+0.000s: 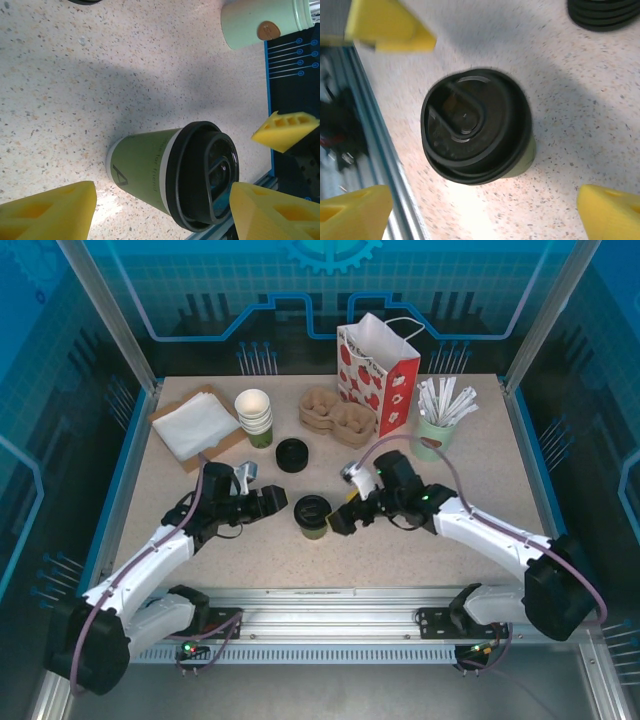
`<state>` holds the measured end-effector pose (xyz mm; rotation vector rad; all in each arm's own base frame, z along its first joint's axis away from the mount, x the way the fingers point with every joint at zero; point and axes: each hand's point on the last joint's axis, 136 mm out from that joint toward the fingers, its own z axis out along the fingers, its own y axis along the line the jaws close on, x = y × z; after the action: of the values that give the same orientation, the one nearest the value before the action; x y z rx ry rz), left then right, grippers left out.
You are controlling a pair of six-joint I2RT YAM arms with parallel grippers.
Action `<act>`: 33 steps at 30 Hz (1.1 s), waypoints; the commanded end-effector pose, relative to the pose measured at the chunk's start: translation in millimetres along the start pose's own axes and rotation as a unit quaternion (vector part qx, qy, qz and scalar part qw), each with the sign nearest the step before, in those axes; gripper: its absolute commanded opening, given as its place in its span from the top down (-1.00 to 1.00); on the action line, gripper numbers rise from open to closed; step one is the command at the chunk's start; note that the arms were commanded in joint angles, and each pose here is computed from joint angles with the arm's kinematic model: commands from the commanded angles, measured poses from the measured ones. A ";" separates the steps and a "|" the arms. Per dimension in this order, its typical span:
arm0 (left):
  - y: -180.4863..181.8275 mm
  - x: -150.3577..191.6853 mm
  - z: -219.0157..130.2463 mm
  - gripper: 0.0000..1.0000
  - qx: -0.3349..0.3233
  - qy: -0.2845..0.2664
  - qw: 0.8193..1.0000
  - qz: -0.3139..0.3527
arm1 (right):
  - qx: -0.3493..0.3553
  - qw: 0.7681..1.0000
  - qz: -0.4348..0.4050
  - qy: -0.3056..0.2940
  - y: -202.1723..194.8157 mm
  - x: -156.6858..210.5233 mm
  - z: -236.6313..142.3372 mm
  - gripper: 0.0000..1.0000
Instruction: Pack the takeout coffee
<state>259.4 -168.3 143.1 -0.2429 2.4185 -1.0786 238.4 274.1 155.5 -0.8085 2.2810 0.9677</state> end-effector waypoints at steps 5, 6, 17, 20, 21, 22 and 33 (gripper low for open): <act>-18.3 -0.1 0.2 -0.45 0.025 0.018 0.999 0.010 | -0.033 0.970 0.239 0.014 -6.3 1.8 9.2 -0.68; -19.0 0.0 0.9 -0.45 0.026 0.019 0.999 0.011 | -0.030 0.965 0.259 0.016 -10.3 3.6 13.7 -0.66; -20.6 11.5 11.2 -0.41 0.049 0.047 0.998 0.005 | -0.055 0.949 0.311 0.026 -15.8 11.1 48.9 -0.46; -20.5 12.6 14.2 -0.37 0.054 0.052 0.997 0.001 | -0.059 0.947 0.314 0.024 -16.5 11.2 52.4 -0.40; -19.6 12.5 15.1 -0.37 0.053 0.052 0.997 0.001 | -0.059 0.946 0.317 0.022 -16.6 11.6 53.3 -0.37; -18.9 12.5 15.2 -0.36 0.052 0.051 0.997 0.001 | -0.062 0.946 0.319 0.020 -16.3 11.5 54.3 -0.34; -3.0 3.4 8.8 -0.35 -0.001 0.015 1.000 0.014 | -0.078 0.942 0.325 0.012 -6.6 9.3 64.9 -0.18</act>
<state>261.7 -183.6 138.7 -0.1992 2.4475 -1.1392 257.0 309.6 110.9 -0.0963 2.5620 1.4103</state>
